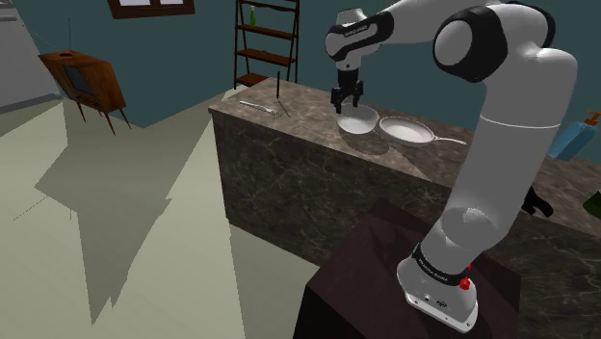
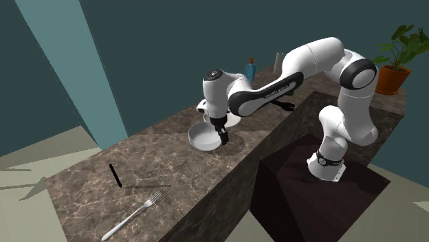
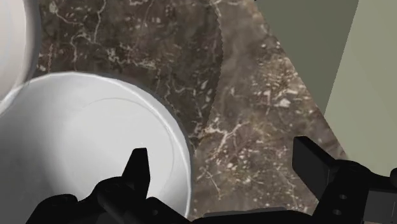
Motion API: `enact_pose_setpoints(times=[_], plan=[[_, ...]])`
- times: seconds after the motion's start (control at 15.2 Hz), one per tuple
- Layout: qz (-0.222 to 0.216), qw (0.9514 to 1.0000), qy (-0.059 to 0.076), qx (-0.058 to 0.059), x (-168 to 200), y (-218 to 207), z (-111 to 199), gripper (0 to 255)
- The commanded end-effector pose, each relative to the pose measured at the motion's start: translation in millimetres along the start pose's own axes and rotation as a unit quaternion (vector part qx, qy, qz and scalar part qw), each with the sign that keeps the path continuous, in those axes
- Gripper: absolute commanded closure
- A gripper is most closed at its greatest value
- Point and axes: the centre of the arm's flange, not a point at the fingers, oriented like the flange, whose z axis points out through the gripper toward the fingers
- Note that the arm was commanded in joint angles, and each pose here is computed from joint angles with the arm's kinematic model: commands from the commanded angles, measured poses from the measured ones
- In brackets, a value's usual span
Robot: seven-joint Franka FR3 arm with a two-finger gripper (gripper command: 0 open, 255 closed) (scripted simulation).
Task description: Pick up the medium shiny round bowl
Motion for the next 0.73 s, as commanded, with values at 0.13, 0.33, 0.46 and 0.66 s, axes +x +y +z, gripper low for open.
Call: enact_pose_setpoints(times=[0.13,0.33,0.46,0.66], plan=[[0.007,1.0,0.001,-0.003,42,26,13,0],[0.007,1.0,0.001,-0.003,44,24,28,0],[0.007,1.0,0.001,-0.003,46,22,39,0],[0.007,1.0,0.001,-0.003,48,20,52,0]])
